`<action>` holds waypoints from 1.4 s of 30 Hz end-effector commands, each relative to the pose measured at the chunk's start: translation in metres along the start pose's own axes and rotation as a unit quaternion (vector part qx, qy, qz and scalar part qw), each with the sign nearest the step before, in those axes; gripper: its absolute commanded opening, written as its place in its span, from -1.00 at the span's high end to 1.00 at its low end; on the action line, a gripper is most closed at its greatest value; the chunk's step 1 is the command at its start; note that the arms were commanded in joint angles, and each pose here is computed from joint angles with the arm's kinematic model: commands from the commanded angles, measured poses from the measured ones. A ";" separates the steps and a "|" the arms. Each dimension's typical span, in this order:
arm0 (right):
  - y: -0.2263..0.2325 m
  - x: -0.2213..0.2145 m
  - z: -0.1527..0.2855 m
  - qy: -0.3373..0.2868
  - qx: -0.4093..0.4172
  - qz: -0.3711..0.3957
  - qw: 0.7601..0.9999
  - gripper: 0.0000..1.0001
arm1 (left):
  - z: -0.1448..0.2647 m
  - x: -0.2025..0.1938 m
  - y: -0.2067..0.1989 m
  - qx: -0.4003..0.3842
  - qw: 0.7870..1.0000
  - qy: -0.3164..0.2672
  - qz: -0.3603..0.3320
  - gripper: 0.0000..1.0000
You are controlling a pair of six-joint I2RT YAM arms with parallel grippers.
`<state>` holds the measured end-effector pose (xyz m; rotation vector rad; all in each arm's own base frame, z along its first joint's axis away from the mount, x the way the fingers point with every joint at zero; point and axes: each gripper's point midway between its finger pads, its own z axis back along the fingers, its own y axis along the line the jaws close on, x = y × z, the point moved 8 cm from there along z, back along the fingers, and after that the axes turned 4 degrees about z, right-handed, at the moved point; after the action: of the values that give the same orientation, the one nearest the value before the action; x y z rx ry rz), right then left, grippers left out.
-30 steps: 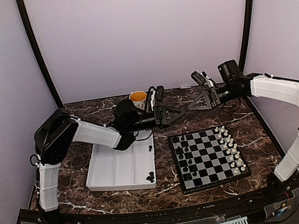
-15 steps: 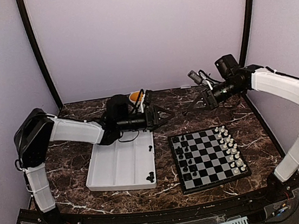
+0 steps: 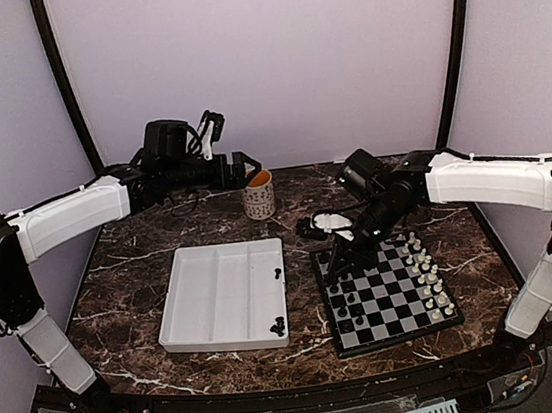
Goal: Set up the chess pieces on the board
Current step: Place the queen at d8.
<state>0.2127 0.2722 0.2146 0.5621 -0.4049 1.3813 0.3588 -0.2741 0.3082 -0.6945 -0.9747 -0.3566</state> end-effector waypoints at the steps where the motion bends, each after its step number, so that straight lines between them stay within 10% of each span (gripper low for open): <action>1: -0.002 -0.005 -0.015 0.070 -0.035 0.034 0.996 0.92 | 0.002 -0.020 0.025 0.015 0.998 0.055 -0.007 -0.97; 42: -0.005 -0.023 -0.067 0.184 -0.035 0.046 0.981 0.89 | 0.001 -0.030 0.026 -0.036 0.996 0.077 0.024 -0.98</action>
<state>0.2102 0.2879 0.1437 0.2402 -0.1755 1.4992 0.3575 -0.2574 0.2708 -0.7236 -0.7966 -0.4004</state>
